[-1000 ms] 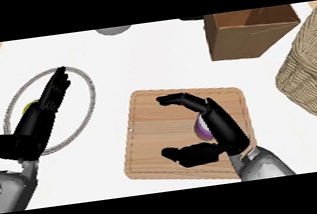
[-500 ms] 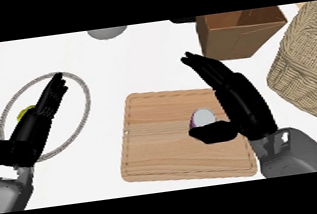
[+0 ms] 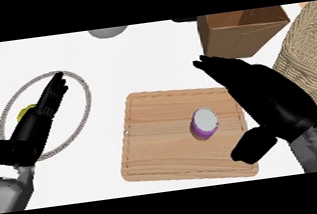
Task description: Pick the can from the cutting board and place it in the basket
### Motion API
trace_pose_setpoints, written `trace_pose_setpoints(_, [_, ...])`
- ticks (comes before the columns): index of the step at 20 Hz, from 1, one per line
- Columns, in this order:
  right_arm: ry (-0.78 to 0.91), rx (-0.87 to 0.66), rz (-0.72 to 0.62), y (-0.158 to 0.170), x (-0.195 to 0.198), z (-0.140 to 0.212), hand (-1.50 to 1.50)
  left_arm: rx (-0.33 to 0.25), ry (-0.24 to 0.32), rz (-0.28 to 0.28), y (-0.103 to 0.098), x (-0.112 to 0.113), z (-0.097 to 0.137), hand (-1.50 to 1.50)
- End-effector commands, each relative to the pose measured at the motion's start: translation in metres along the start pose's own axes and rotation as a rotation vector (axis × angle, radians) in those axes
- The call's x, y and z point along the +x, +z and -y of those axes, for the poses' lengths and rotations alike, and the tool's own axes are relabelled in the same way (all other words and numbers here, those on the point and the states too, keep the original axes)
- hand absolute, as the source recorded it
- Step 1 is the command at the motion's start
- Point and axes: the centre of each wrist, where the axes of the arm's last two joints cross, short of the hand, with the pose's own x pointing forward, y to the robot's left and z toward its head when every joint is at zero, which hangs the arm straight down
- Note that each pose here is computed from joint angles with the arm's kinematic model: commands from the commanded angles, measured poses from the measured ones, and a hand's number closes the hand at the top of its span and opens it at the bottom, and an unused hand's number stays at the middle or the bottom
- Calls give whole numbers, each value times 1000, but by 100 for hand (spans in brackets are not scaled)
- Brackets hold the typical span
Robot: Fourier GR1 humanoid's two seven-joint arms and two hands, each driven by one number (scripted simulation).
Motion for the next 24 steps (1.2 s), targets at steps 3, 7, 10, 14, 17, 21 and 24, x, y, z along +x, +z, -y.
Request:
trace_pose_setpoints(3, [27,118,-33,47,13,39,-150,7,-10,13,-3,-1,-17,0])
trace_pose_setpoints(7, [-20,92,-75,62,-14,57,-150,-6,9,14,0,15,-5,0])
trace_pose_setpoints(10, [-21,83,-61,65,-4,54,-150,-25,-7,19,-6,8,15,0])
trace_pose_setpoints(14, [-79,50,-77,54,-28,37,-150,-26,18,20,12,-7,-12,0])
trace_pose_setpoints(17, [-110,22,-77,63,-24,14,-150,1,3,16,6,2,12,0])
trace_pose_setpoints(21, [-142,36,-68,45,-47,-9,-150,-21,-6,22,0,20,1,0])
trace_pose_setpoints(24, [-142,8,-44,31,-36,-30,-150,-38,4,15,1,-7,9,0])
